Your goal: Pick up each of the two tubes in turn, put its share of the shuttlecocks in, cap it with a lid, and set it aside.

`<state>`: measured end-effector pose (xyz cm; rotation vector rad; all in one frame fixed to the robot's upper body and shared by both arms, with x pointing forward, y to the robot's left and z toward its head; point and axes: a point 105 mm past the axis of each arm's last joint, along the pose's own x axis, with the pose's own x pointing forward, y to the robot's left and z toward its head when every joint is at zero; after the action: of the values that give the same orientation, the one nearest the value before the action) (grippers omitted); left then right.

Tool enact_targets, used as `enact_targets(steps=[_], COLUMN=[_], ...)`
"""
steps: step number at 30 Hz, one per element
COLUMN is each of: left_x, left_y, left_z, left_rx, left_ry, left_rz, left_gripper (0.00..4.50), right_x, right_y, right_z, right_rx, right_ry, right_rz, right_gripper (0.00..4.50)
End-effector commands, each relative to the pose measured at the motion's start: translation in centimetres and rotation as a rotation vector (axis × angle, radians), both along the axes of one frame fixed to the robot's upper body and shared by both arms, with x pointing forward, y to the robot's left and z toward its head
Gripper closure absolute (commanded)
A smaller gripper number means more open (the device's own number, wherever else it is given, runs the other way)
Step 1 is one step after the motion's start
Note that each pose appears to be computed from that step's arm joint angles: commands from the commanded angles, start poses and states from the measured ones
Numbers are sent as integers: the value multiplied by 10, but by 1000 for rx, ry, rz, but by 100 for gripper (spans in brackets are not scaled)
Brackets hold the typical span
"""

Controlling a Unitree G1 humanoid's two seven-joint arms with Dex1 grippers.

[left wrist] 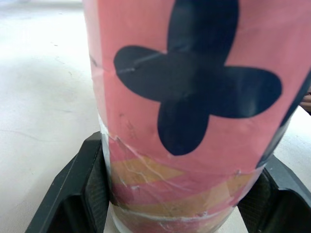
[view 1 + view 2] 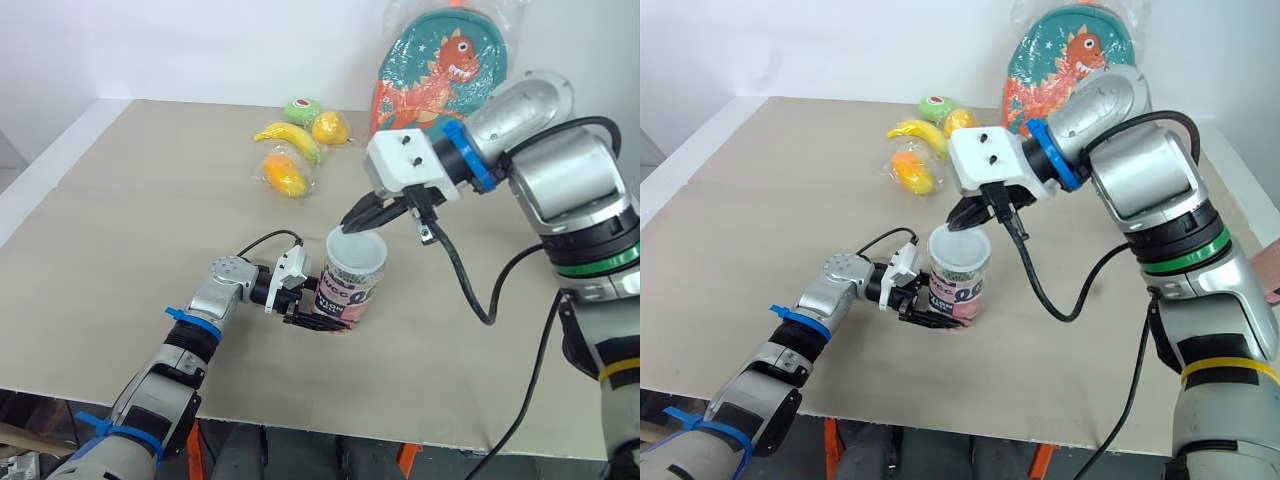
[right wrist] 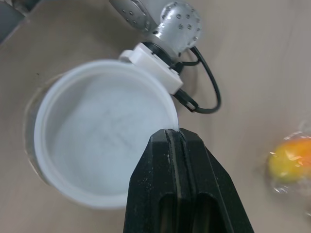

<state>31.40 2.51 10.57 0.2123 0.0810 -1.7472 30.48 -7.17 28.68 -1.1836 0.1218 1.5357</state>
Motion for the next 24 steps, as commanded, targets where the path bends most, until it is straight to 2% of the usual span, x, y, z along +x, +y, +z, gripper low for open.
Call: enact_targets(steps=[1, 6, 15, 24], left_x=[-5, -4, -4, -3], left_y=[7, 9, 8, 9], left_z=[-18, -16, -14, -14], left_rx=[78, 75, 74, 78], left_ry=[62, 82, 83, 80], left_rz=[-11, -3, 1, 1], left_gripper=[154, 154, 154, 154], right_x=[-14, -19, -5, -4], right_y=[-1, 2, 13, 13], right_z=[1, -9, 13, 22], right_rx=[-60, -79, -7, 9], right_ry=[-18, -10, -70, -94], right_rz=[66, 96, 78, 77], right_gripper=[445, 445, 445, 445])
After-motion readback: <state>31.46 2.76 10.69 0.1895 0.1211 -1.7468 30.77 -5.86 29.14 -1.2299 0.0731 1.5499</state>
